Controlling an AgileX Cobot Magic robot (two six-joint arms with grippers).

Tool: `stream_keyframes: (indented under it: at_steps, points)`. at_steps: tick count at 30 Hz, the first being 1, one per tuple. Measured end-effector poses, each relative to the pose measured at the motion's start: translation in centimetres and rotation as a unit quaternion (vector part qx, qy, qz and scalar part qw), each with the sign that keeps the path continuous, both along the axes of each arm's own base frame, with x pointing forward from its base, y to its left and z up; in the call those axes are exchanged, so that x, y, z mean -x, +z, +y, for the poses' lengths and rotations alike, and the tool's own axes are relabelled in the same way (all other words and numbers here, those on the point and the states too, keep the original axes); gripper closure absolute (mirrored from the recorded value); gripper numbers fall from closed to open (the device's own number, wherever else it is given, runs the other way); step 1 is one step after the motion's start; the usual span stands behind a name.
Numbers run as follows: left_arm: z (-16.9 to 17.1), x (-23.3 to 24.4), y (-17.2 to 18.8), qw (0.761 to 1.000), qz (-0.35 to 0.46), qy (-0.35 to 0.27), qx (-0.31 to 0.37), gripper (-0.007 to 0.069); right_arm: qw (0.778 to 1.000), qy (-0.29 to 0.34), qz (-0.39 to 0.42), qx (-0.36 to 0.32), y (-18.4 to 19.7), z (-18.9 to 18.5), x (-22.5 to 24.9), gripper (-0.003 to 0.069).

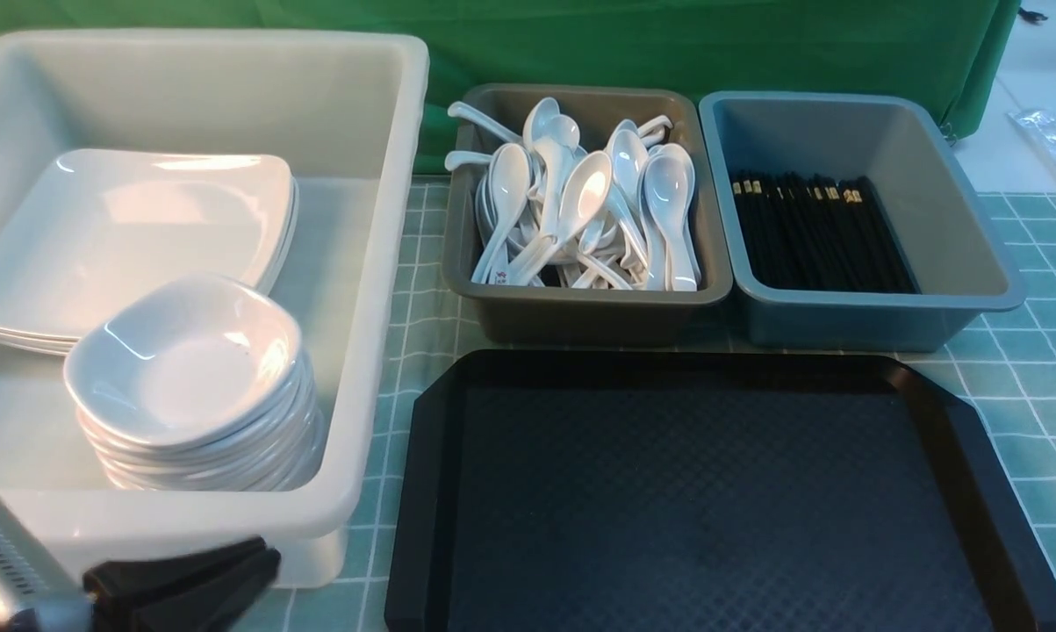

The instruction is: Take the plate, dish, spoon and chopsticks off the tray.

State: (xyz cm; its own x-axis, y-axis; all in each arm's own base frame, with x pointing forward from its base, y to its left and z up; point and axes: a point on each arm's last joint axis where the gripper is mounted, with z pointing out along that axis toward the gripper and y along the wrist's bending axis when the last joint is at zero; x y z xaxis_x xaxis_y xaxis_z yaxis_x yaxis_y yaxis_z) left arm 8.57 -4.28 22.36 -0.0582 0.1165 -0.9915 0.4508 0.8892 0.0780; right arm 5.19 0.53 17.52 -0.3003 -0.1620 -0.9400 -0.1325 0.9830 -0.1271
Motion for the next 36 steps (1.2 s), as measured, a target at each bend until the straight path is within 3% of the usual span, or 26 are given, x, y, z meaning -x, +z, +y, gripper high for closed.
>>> stream_keyframes:
  at_steps: [5,8,12,36]
  points:
    - [3.7,1.6,-1.0,0.979,-0.058,0.182,0.066,0.0611,1.000,0.000,0.000,0.000,0.0,0.0,0.0,0.0624]
    - [4.0,2.7,-2.6,0.975,0.004,0.217,0.056,0.0611,1.000,0.000,0.000,0.000,0.0,0.0,0.0,0.0617]
    - [3.8,3.1,-3.8,0.971,0.068,0.218,0.066,0.0611,1.000,0.000,0.000,0.000,0.0,0.0,0.0,0.0600]
    - [3.8,3.0,-3.7,0.971,0.062,0.221,0.073,0.0611,1.000,0.000,0.000,0.000,0.0,0.0,0.0,0.0545]
